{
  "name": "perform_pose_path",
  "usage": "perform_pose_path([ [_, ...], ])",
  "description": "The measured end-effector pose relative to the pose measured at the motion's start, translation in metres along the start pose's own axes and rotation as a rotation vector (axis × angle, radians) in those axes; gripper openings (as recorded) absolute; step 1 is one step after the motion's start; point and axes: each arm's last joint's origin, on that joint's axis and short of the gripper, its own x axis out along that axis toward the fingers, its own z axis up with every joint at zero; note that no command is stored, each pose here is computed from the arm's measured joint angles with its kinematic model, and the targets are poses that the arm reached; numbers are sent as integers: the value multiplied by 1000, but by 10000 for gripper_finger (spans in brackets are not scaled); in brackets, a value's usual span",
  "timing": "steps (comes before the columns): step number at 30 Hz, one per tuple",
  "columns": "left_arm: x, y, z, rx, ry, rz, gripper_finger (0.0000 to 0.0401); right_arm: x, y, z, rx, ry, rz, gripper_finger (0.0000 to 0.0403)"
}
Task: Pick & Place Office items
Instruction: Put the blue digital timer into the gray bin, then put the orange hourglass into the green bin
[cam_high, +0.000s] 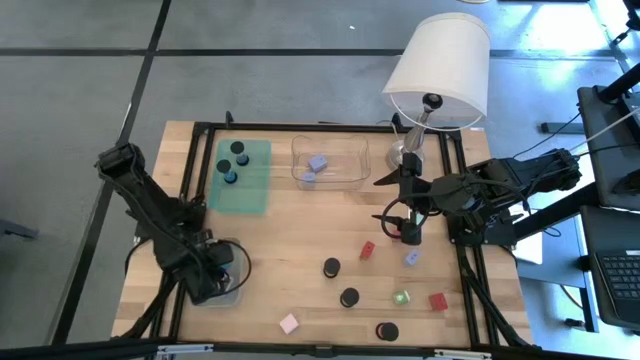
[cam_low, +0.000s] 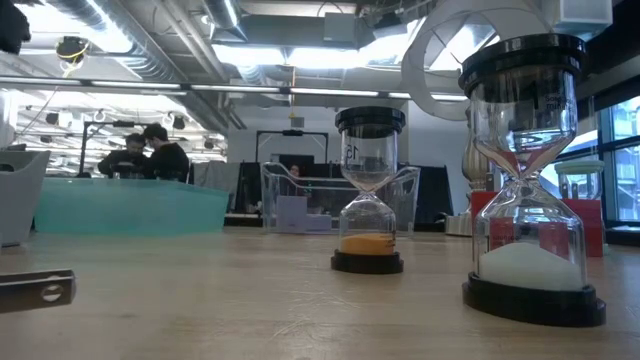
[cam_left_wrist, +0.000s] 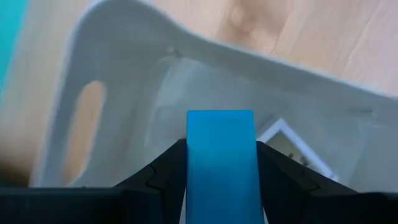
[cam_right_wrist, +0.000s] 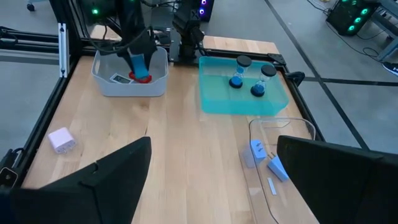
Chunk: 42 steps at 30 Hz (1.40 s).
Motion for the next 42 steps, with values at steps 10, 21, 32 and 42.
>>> perform_pose_path([
  [10,18,8,-8,63,11,9,160,0,0,3,14,-29,-6,351],
  [21,20,8,-11,73,104,-17,191,0,0,7,35,-72,-2,351],
  [32,14,5,-10,67,215,-57,235,0,1,10,45,-93,0,351],
  [42,-27,7,6,88,98,21,214,0,1,12,83,-117,6,351],
])
